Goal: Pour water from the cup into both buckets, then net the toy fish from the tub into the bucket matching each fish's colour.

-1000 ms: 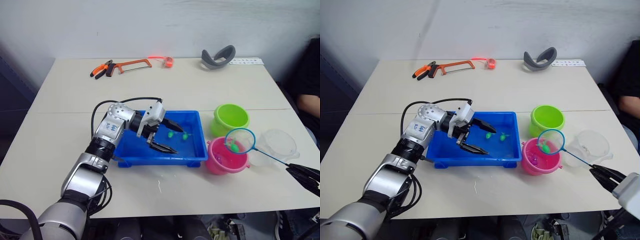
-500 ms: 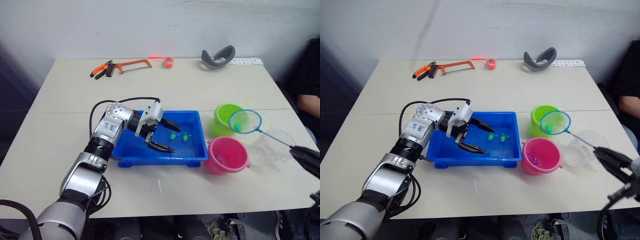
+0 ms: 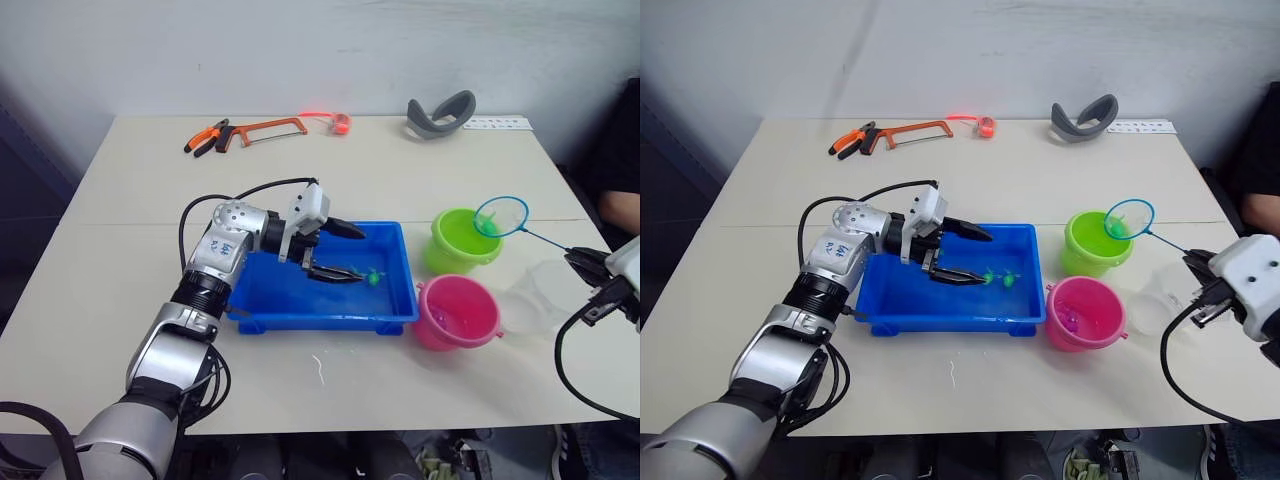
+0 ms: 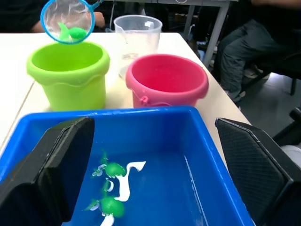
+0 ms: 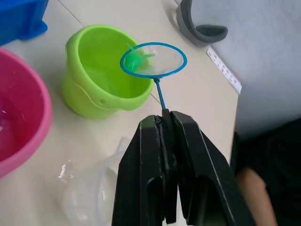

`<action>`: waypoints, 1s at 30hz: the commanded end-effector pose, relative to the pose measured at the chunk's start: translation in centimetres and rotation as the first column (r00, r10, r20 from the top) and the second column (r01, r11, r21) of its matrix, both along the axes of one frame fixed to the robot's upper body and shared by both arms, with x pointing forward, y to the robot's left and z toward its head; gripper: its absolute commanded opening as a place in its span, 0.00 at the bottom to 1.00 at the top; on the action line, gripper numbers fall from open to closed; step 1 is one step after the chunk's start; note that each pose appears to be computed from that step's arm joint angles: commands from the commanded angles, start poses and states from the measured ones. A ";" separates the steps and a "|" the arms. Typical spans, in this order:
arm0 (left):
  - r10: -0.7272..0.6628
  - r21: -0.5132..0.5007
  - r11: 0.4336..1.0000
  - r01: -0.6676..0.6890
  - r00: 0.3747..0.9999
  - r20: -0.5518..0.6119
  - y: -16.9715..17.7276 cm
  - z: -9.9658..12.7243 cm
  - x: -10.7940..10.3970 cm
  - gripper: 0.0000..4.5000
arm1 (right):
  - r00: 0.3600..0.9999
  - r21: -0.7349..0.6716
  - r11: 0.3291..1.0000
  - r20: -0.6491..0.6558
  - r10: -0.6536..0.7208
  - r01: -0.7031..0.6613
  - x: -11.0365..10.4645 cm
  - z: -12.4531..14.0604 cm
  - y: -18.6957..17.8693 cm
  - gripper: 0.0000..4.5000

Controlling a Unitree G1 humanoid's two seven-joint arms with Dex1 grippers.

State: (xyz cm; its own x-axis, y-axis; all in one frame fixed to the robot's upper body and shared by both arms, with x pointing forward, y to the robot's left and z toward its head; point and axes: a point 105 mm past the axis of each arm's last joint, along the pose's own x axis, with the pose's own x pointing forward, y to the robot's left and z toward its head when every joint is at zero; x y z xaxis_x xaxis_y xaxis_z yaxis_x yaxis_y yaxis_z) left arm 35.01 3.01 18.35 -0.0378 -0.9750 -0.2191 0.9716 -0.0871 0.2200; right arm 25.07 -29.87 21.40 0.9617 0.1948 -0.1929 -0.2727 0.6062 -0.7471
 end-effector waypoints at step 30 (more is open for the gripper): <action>-0.007 0.120 0.993 0.000 0.998 0.059 3.0 -0.6 -0.5 0.99 | 0.862 -0.354 0.811 0.027 0.506 -0.465 0.6 4.5 8.8 0.00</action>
